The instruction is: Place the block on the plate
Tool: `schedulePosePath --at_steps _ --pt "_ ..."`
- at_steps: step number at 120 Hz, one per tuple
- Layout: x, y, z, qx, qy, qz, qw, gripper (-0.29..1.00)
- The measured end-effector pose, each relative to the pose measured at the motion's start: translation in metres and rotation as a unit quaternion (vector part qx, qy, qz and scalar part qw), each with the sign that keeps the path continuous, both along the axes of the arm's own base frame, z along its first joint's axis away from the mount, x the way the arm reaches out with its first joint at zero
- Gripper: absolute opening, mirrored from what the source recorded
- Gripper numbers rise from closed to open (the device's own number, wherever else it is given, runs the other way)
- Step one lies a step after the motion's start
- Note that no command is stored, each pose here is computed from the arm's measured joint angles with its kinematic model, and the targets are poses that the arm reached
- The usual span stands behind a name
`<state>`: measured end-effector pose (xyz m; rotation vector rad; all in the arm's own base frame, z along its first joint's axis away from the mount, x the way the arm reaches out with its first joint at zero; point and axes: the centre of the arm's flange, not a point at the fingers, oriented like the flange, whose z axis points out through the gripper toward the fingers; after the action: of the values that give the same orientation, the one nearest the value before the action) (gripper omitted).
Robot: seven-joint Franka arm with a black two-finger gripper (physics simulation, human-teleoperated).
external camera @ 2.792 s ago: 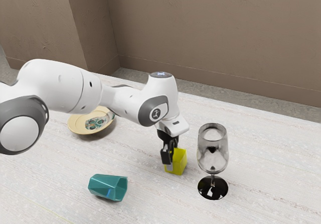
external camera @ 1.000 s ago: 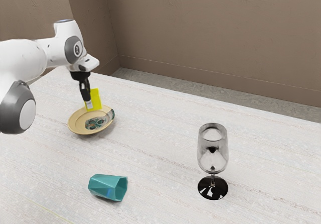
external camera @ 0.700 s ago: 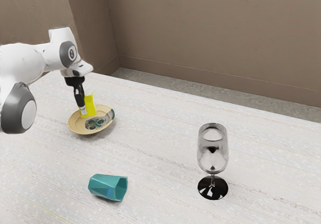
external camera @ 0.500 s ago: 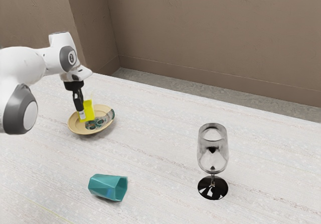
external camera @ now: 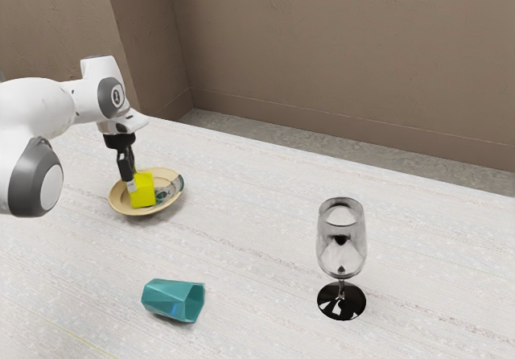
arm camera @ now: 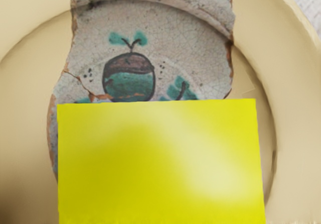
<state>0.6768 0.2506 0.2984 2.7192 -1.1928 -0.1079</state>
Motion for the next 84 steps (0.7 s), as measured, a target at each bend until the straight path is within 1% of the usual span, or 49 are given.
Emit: schedulePosePath --at_steps 10,20,26,33,40,52,62,73,78,84 --pt "0.0 -0.001 0.007 0.0 -0.004 -0.003 1.0 0.63" --pt "-0.001 -0.001 0.03 0.0 -0.017 -0.004 1.0 0.66" --pt "-0.002 -0.007 0.055 -0.001 -0.032 -0.008 0.999 0.67" --pt "-0.004 -0.026 0.094 -0.006 -0.052 -0.021 0.998 0.67" --pt "-0.004 -0.063 0.13 -0.012 -0.064 -0.051 0.997 0.68" --pt "-0.01 -0.148 0.185 -0.014 -0.073 -0.119 0.99 0.69" --pt "-0.038 -0.214 0.235 -0.007 -0.077 -0.162 0.984 0.69" --pt "-0.072 -0.293 0.295 0.007 -0.091 -0.214 0.973 0.7" --pt "-0.084 -0.315 0.31 0.012 -0.091 -0.224 0.97 0.7" --pt "-0.092 -0.326 0.32 0.018 -0.087 -0.223 0.971 0.7"
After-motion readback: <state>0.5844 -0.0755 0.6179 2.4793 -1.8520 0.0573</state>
